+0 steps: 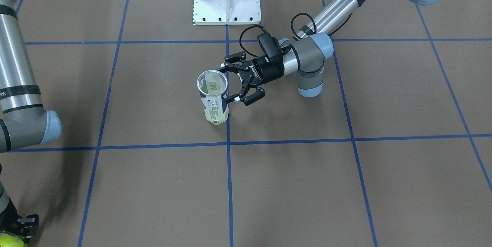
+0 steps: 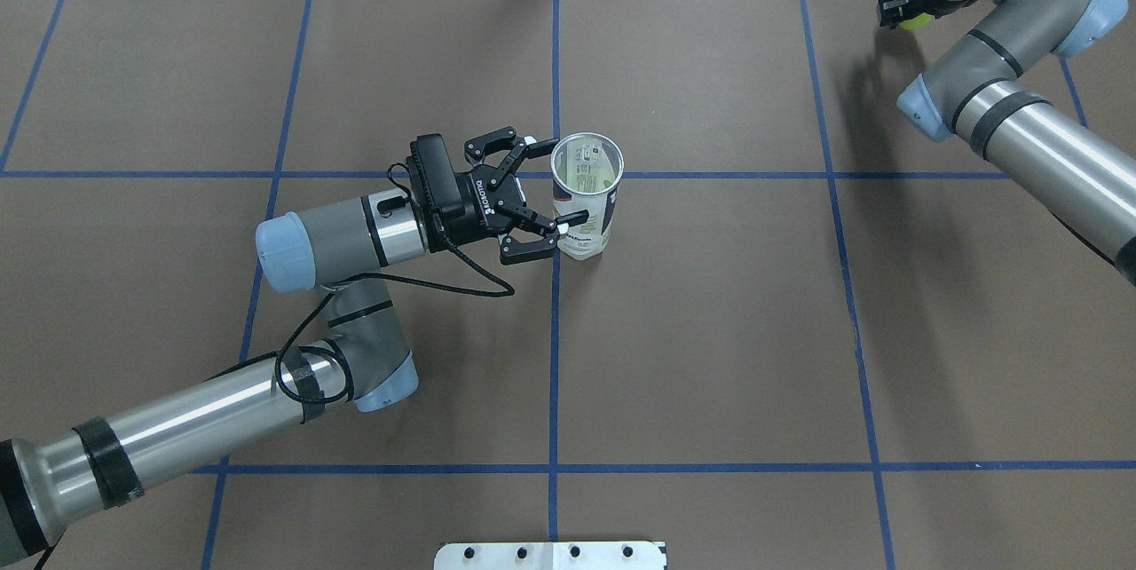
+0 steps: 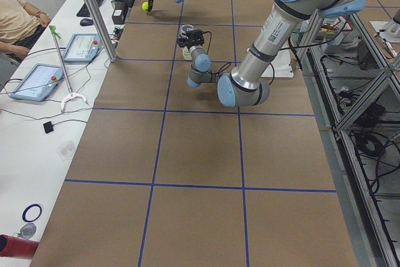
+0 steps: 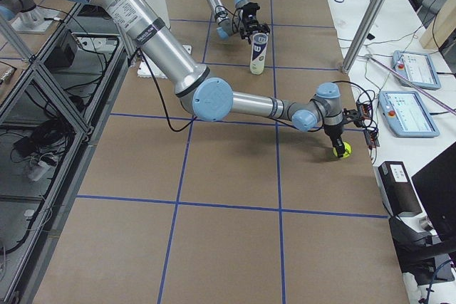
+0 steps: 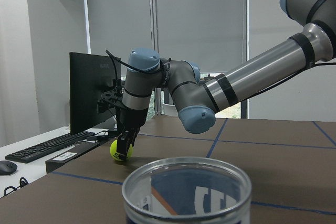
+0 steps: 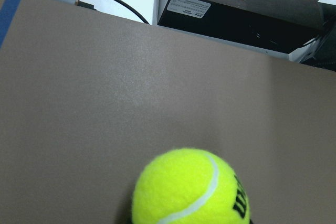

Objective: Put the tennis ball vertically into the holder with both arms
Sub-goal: 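Lower the right gripper and close it on the second tennis ball, then lift the tennis ball with the right gripper and carry it above the cup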

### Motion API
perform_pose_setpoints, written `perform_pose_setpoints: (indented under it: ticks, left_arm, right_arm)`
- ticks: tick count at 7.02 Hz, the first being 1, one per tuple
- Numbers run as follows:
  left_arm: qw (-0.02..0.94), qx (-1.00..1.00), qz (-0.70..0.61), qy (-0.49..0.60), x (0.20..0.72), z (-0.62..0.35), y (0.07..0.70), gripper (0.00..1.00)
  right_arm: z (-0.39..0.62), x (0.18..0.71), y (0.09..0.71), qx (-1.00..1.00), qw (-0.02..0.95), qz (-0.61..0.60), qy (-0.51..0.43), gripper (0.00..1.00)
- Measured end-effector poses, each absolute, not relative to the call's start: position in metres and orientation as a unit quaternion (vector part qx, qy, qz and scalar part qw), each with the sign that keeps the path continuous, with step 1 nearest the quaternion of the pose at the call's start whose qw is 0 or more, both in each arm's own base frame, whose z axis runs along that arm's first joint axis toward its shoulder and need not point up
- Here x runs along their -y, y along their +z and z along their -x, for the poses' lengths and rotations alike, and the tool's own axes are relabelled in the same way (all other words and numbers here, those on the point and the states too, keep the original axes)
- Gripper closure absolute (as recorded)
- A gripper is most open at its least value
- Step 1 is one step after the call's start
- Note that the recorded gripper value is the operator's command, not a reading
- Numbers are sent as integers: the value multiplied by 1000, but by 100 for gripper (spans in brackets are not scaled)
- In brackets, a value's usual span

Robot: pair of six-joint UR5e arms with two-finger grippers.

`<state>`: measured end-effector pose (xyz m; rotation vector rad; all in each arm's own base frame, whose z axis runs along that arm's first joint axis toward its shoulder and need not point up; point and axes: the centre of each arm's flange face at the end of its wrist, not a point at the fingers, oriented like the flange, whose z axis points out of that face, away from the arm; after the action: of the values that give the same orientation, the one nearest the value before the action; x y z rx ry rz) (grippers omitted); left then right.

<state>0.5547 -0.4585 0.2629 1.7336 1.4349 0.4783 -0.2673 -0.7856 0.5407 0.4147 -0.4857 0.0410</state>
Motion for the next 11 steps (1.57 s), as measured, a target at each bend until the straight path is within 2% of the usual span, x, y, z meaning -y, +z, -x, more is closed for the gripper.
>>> perform_pose_setpoints:
  ticks: [2,7,11]
  left_arm:
    - [410,-569,-687,190,458,-555,265,1]
    - [410,-575,-681,193,448,-560,269,1]
    - [405,-582,-678,194,440,-566,263,1]
  right_arm:
    - [249,783,505,280,935,-218,27,100]
    - [228,737,385,352,917,-188,29,100]
    - [261,656,242,416,893,-129,109,100]
